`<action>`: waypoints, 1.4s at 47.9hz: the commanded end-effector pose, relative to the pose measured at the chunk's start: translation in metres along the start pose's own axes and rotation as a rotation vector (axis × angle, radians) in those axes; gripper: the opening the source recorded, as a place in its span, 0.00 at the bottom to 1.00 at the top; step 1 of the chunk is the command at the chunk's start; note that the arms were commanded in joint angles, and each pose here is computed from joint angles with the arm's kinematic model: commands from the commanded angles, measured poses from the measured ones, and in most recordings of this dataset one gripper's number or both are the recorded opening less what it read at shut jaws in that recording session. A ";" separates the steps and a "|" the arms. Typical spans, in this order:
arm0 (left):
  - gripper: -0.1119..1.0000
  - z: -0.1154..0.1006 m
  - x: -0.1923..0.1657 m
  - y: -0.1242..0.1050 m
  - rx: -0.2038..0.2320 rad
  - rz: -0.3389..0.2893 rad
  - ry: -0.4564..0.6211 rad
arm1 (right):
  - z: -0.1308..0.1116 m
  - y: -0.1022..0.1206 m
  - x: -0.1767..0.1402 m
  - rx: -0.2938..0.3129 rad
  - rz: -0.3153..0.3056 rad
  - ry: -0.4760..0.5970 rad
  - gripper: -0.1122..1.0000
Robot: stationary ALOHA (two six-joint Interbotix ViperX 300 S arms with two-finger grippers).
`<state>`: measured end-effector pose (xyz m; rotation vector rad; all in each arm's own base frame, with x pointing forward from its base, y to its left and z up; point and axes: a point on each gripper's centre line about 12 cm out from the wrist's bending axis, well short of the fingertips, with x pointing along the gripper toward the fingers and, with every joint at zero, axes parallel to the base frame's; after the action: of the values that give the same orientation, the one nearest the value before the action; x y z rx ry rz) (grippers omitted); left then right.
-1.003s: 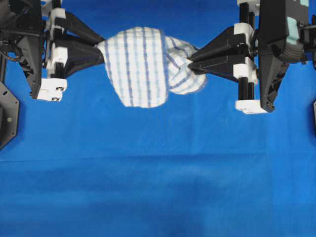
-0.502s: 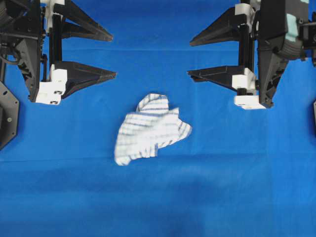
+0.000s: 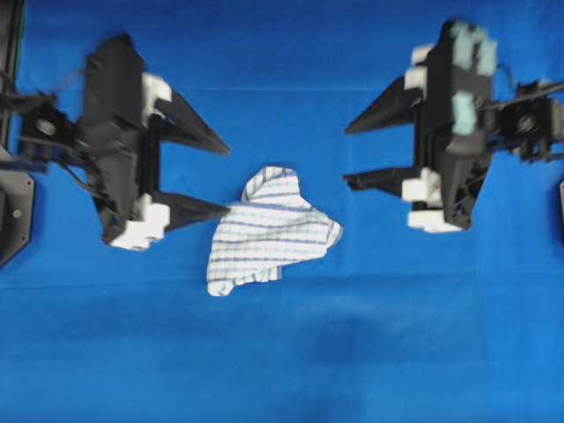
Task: Lift the towel with both arms.
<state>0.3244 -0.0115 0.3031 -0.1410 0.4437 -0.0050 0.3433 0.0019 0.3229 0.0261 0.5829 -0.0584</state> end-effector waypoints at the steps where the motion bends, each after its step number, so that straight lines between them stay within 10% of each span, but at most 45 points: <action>1: 0.90 -0.008 0.010 -0.005 0.007 -0.016 0.010 | -0.007 0.005 0.010 0.007 0.014 0.002 0.67; 29: 0.90 -0.119 0.077 -0.024 0.053 -0.063 0.233 | -0.093 0.022 0.115 0.025 0.040 0.253 0.67; 67: 0.89 -0.183 0.107 -0.035 0.096 -0.078 0.403 | -0.149 0.026 0.170 0.065 0.056 0.316 0.65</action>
<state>0.3407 -0.0752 0.0956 -0.0541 0.8517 -0.1369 0.4004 0.0251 0.0962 0.1125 0.9300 -0.0241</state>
